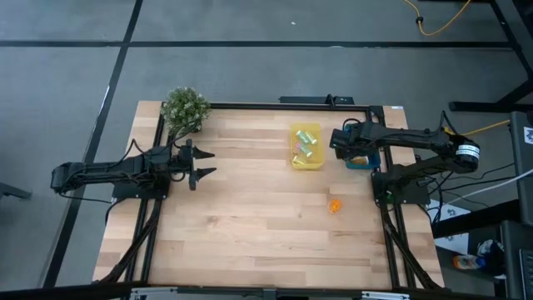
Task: Pick and place medicine bottles into bin by pill shape (circle, oval)
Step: Put the large orange pill bottle into the blue bin
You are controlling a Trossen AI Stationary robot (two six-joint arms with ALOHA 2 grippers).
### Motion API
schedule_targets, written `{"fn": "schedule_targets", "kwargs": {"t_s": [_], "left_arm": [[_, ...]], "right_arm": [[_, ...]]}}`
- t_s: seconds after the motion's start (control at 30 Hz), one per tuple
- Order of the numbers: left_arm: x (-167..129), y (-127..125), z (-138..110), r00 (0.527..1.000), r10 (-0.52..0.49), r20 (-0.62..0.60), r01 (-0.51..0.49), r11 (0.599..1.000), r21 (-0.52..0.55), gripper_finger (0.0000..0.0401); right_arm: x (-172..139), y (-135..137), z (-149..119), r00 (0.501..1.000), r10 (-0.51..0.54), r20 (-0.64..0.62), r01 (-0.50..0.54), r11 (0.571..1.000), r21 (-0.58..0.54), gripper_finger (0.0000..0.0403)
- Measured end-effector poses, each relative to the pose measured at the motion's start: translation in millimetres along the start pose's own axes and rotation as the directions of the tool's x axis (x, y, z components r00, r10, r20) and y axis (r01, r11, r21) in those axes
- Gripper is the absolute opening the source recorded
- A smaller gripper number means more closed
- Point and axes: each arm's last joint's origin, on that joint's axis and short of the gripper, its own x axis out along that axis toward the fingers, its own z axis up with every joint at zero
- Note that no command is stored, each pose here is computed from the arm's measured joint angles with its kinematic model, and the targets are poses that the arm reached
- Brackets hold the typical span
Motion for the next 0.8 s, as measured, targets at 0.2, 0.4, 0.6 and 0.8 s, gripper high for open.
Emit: {"fn": "schedule_targets", "kwargs": {"t_s": [0.2, 0.4, 0.6, 0.8], "left_arm": [[0, 0, 0, 1.000, 0.000, 0.000, 0.000, 1.000, 0.000, 0.0254], [0, 0, 0, 1.000, 0.000, 0.000, 0.000, 1.000, 0.000, 0.0254], [0, 0, 0, 1.000, 0.000, 0.000, 0.000, 1.000, 0.000, 0.0254], [0, 0, 0, 1.000, 0.000, 0.000, 0.000, 1.000, 0.000, 0.0254]], "right_arm": [[-23, 11, -3, 0.988, 0.136, -0.076, -0.140, 0.989, -0.053, 0.0224], [-59, 22, -6, 0.963, 0.267, -0.026, -0.268, 0.953, -0.143, 0.0224], [-79, 29, -29, 0.929, 0.360, -0.089, -0.370, 0.907, -0.199, 0.0224], [-92, 31, -58, 0.910, 0.398, -0.112, -0.414, 0.882, -0.227, 0.0224]]}}
